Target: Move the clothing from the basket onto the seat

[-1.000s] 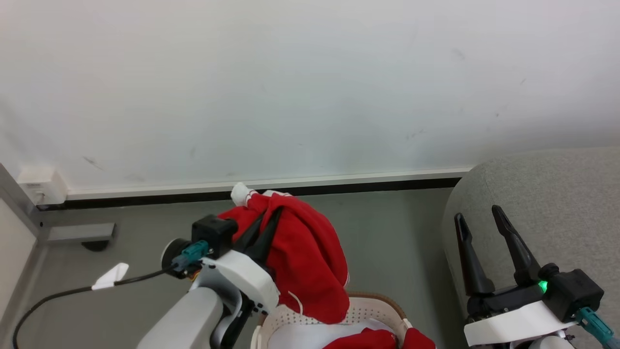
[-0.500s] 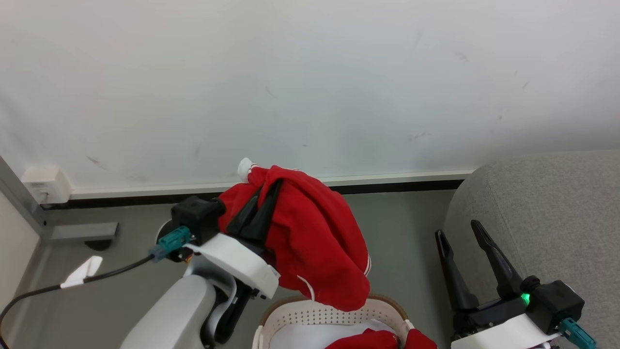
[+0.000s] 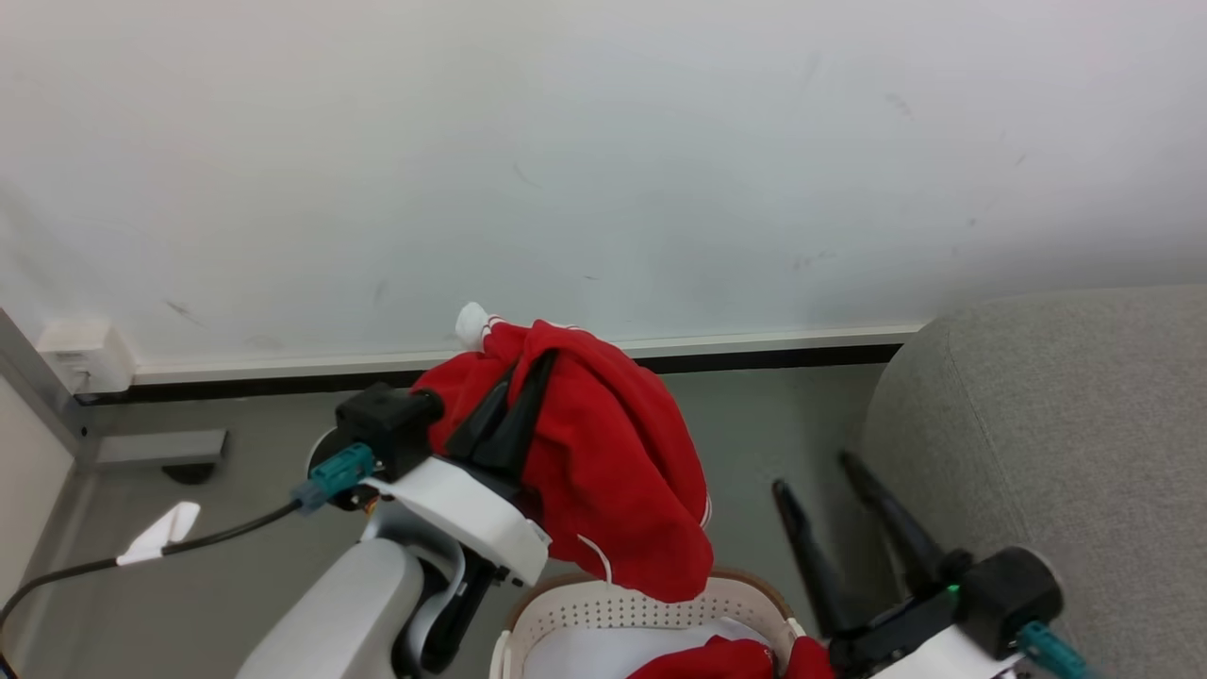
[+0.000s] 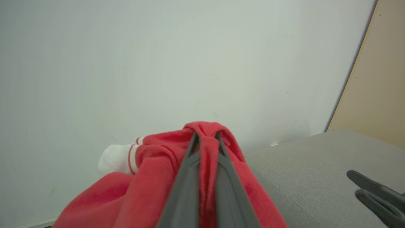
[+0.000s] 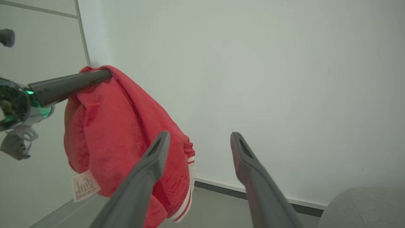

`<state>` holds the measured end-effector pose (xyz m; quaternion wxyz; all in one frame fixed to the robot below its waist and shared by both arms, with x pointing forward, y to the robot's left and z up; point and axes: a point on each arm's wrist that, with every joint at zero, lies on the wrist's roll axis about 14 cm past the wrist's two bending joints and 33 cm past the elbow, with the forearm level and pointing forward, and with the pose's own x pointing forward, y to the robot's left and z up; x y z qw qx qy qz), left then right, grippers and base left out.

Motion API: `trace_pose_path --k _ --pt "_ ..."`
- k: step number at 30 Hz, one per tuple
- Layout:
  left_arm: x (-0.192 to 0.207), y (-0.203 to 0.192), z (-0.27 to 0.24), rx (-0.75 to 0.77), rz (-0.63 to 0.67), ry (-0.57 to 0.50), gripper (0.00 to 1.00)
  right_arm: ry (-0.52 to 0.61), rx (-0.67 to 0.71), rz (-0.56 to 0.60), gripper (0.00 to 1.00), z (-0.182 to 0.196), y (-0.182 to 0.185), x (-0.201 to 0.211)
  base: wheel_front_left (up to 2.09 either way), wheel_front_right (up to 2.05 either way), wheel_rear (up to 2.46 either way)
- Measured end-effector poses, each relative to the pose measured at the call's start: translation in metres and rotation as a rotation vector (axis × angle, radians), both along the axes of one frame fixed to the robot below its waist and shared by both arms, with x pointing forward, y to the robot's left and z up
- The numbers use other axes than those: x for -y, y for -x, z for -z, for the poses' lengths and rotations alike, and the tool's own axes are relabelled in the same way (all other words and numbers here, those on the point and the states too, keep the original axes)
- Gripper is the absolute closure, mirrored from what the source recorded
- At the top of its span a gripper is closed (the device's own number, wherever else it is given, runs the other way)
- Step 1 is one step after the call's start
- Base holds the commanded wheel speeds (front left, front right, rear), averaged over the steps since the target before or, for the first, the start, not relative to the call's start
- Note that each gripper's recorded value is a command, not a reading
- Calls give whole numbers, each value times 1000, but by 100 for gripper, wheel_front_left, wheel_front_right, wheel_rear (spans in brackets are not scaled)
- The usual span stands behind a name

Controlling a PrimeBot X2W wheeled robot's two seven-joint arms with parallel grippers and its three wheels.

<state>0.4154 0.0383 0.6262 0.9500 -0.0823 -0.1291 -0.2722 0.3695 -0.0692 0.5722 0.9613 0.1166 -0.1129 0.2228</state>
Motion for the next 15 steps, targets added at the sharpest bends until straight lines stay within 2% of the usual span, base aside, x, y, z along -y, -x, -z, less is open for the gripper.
trace_pose_path --k 15 --pt "20 27 11 -30 58 0 100 112 -141 -368 0 44 24 -96 0 0 0"
